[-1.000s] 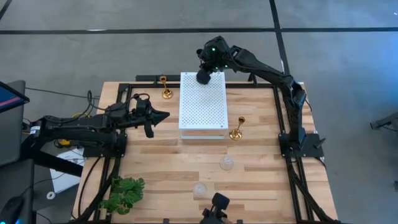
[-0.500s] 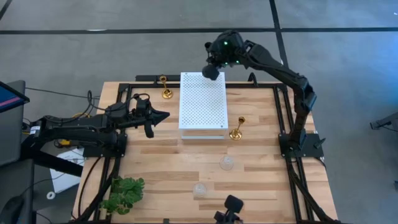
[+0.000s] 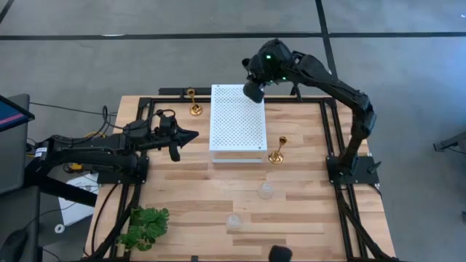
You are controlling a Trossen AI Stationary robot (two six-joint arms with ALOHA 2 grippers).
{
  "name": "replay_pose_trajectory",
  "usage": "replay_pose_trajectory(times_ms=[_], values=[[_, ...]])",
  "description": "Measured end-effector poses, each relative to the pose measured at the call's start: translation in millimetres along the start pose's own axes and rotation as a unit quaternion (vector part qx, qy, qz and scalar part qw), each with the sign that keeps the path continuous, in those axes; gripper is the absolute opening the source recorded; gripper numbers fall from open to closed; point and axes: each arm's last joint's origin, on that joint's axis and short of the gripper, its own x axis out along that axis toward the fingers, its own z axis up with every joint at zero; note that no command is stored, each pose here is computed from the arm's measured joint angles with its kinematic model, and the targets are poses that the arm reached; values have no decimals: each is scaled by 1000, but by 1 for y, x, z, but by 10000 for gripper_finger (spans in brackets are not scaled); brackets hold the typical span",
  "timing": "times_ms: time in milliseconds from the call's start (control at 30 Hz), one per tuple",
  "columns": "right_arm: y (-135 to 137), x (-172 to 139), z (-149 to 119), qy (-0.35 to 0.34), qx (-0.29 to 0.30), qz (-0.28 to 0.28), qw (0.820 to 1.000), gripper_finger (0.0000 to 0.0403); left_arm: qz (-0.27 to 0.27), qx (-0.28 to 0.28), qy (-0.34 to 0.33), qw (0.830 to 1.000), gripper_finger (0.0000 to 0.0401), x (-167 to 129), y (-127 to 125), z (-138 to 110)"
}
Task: Pick & Place candle stick holders
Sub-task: Put the right black candle holder on the shelf
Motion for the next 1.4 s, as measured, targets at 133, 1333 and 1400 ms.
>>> replay_pose_trajectory(times_ms=[133, 1333, 1400], values=[[-4, -32, -1, -18, -12, -32, 999, 0, 1, 0, -1, 1000, 4, 0, 0, 0], [-13, 21, -74, -99, 117, -25, 988, 0, 4, 0, -1, 1000, 4, 0, 0, 0], [-13, 21, -72, -112, 121, -9, 986, 0, 4, 0, -1, 1000, 4, 0, 0, 0]])
